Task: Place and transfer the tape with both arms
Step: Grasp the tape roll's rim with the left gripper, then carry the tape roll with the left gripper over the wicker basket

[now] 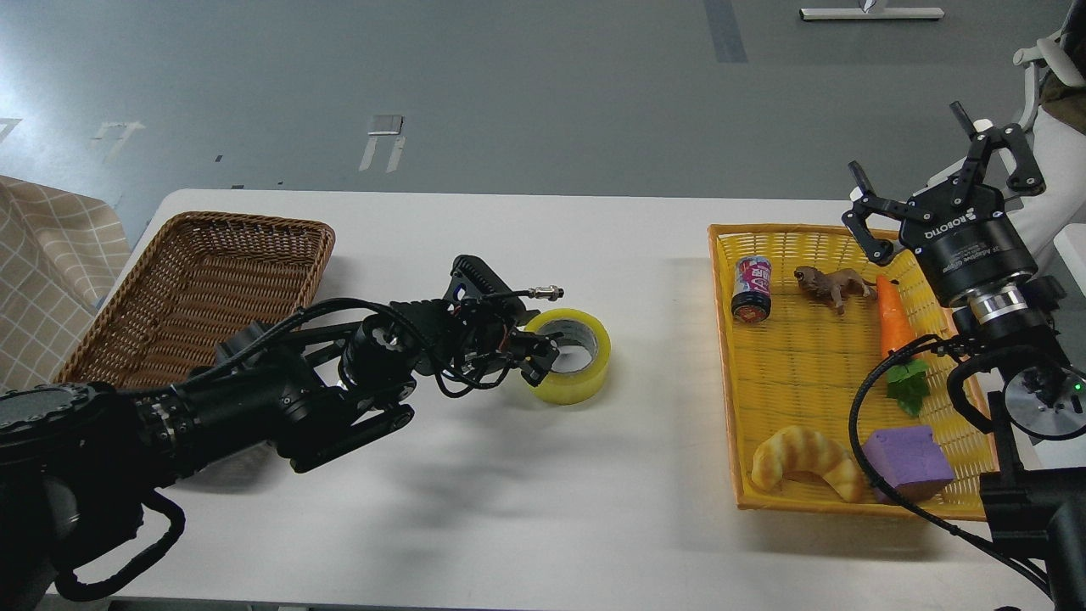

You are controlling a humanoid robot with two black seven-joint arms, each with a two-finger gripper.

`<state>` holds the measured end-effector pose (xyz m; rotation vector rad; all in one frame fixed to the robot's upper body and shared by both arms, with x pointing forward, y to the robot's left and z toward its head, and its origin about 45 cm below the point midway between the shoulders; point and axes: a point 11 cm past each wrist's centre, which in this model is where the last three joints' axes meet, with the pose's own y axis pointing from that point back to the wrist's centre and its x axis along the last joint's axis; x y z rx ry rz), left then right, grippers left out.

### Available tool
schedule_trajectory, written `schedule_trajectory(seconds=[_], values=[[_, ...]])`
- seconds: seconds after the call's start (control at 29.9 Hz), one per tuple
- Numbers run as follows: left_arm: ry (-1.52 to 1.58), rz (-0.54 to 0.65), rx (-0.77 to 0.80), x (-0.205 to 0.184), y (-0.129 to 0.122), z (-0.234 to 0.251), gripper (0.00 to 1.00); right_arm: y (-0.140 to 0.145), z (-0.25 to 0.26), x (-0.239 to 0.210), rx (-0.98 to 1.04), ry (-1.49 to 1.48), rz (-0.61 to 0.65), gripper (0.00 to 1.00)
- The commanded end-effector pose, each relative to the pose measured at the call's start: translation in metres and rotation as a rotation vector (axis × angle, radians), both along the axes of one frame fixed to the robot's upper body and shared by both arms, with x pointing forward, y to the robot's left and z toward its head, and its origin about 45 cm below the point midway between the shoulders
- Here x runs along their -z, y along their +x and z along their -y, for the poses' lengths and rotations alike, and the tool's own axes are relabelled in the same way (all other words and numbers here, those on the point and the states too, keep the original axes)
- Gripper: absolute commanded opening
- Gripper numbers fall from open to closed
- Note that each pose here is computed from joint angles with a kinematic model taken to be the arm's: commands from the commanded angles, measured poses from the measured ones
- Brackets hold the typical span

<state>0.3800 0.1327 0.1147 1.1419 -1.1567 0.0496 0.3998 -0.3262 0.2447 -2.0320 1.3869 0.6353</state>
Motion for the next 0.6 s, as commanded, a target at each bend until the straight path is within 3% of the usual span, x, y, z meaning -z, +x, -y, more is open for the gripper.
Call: schedule_trajectory(seconds=[0.0, 0.17, 0.57], values=[[-0.017, -0.023, -0.009, 0.0, -0.002, 0.002, 0.0, -0.001, 0.0, 0.001, 0.001, 0.0, -0.002, 1.0], [-0.019, -0.014, -0.001, -0.008, 0.004, 0.004, 0.0, -0.001, 0.001, 0.001, 0.003, 0.001, -0.003, 1.0], [-0.101, 0.074, -0.052, -0.09, 0.052, -0.017, 0.0, -0.001, 0.002, 0.002, 0.005, 0.002, -0.004, 1.0]])
